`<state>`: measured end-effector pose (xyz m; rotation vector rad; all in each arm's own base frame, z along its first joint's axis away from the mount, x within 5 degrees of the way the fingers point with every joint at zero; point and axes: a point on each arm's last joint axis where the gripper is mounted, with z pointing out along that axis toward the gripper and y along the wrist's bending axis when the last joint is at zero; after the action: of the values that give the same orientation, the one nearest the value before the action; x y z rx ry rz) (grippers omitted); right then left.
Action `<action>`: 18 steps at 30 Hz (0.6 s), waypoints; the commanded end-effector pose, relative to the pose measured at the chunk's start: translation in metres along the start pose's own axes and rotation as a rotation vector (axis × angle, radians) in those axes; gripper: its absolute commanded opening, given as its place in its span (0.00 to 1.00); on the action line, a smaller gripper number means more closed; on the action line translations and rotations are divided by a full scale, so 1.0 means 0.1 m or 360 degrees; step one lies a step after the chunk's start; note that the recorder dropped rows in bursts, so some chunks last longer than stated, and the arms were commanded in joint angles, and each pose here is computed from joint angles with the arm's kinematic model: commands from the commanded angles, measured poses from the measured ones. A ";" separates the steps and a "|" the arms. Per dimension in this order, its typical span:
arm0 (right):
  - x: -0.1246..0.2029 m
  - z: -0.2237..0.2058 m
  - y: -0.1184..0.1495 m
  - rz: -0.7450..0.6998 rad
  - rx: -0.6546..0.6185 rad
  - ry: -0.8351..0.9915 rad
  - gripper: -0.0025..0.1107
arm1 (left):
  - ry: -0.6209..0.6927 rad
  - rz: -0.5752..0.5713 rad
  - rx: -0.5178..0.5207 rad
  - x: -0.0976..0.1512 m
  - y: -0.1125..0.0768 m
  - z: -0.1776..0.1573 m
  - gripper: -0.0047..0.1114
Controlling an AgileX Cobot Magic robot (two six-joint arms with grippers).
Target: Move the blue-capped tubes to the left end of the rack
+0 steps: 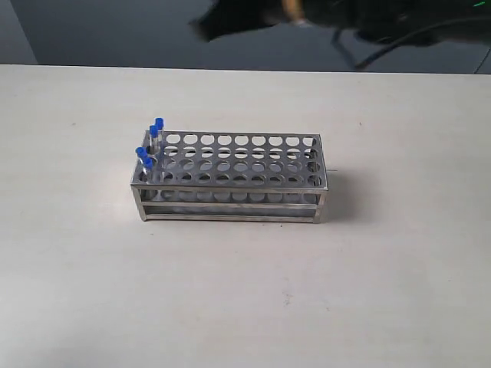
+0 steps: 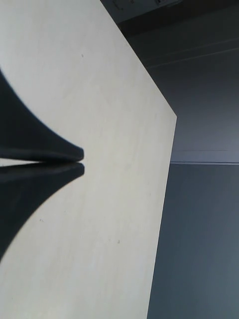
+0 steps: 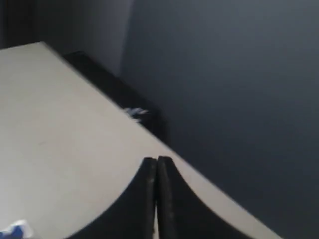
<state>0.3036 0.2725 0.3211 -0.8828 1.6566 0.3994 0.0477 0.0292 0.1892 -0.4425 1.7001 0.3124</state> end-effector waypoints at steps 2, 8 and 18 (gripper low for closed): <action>0.30 -1.25 -0.99 0.0272 0.0610 0.0021 0.02 | -0.0004 -0.0003 -0.0004 0.00 0.00 0.00 0.05; 0.97 -2.35 -0.78 0.0466 0.1004 0.0074 0.02 | -0.0004 -0.0003 -0.0004 0.00 0.00 0.00 0.05; 1.24 -3.02 -0.53 0.0524 0.1483 0.0011 0.02 | -0.0004 -0.0003 -0.0004 0.00 0.00 0.00 0.05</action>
<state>0.1389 -0.0003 0.2961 0.0219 1.7664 -0.1413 0.0477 0.0292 0.1892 -0.4425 1.7001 0.3124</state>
